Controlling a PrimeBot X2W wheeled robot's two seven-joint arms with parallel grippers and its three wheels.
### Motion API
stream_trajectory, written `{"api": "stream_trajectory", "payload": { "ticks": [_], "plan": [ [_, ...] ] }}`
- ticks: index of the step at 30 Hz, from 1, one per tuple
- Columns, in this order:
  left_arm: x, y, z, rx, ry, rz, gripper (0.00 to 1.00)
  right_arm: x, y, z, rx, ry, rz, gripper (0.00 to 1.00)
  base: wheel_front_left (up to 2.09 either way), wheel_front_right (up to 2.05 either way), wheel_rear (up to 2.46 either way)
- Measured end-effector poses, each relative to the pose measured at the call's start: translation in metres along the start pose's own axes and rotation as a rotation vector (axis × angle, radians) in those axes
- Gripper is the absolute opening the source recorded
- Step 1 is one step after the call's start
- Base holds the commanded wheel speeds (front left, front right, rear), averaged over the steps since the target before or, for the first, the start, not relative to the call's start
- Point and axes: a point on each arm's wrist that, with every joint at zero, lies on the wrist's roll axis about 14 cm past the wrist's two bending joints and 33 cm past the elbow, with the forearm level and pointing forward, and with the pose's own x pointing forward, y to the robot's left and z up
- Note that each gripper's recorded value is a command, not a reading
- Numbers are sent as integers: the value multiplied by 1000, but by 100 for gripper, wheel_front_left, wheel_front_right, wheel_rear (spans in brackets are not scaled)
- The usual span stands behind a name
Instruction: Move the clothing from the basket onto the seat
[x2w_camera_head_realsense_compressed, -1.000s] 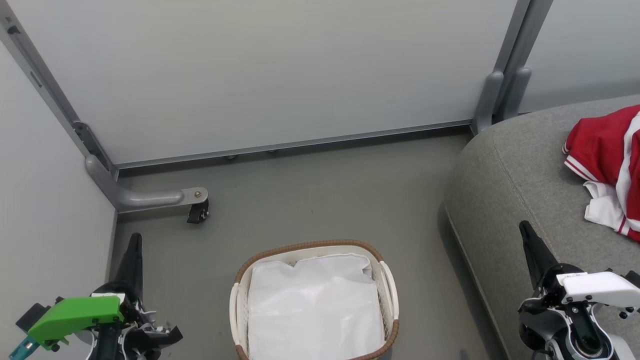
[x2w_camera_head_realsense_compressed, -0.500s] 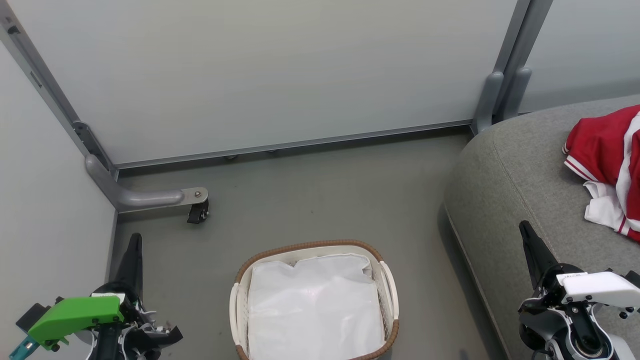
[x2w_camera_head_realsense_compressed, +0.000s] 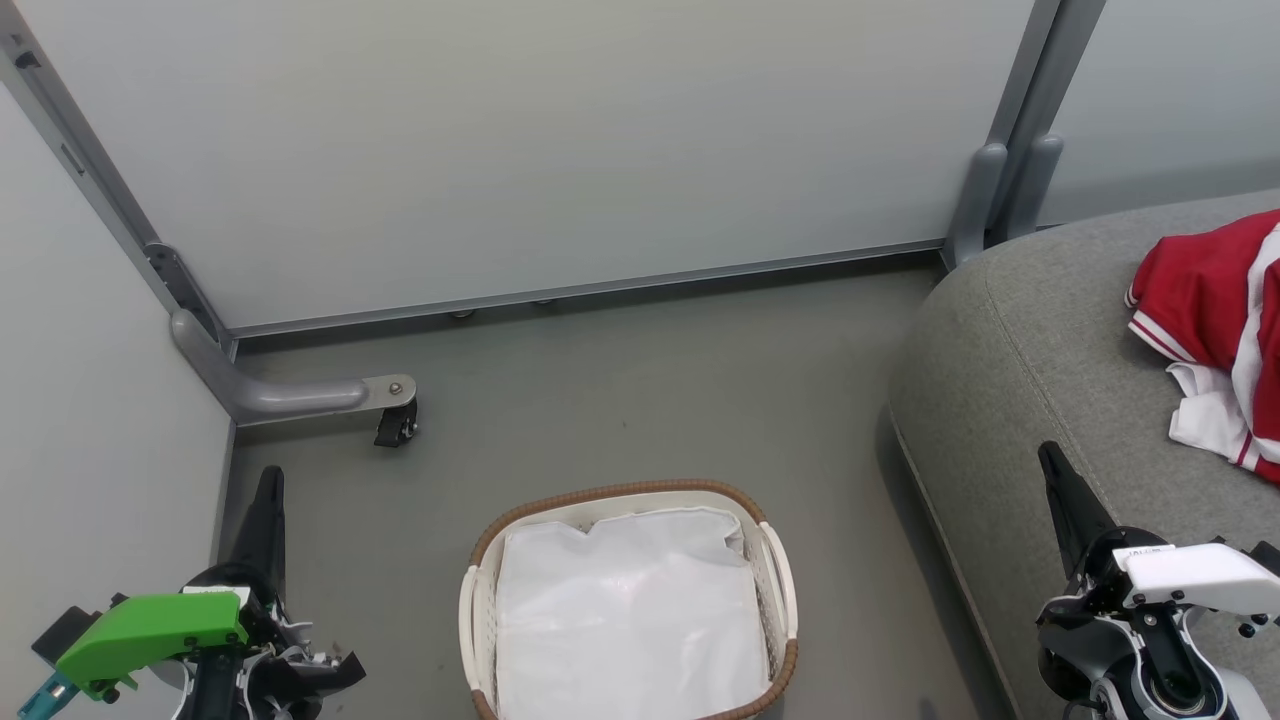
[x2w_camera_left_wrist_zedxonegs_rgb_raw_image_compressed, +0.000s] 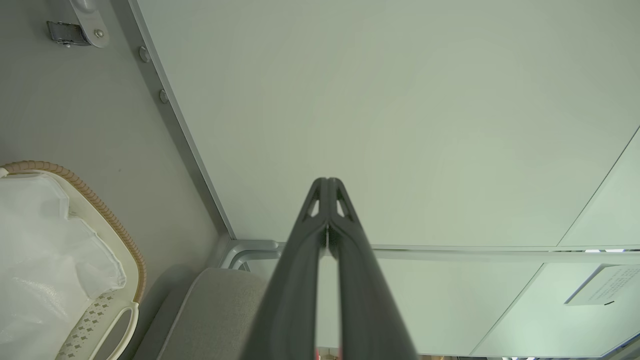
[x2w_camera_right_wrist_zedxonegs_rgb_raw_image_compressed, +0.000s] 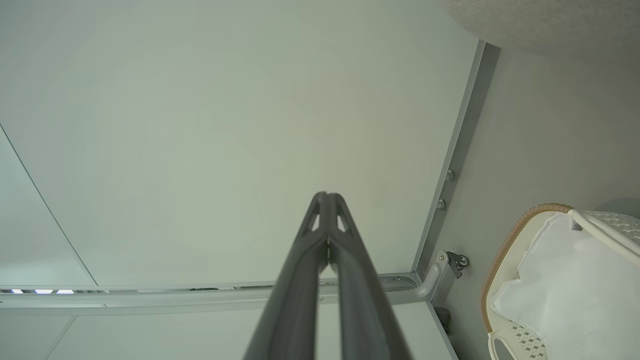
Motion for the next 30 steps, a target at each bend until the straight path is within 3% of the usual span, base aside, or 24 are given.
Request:
{"api": "stream_trajectory", "payload": {
  "ticks": [30],
  "plan": [
    [0,0,0,0,0,0,0,0,0,0,0,0,0,0,0,0,0]
  ]
}}
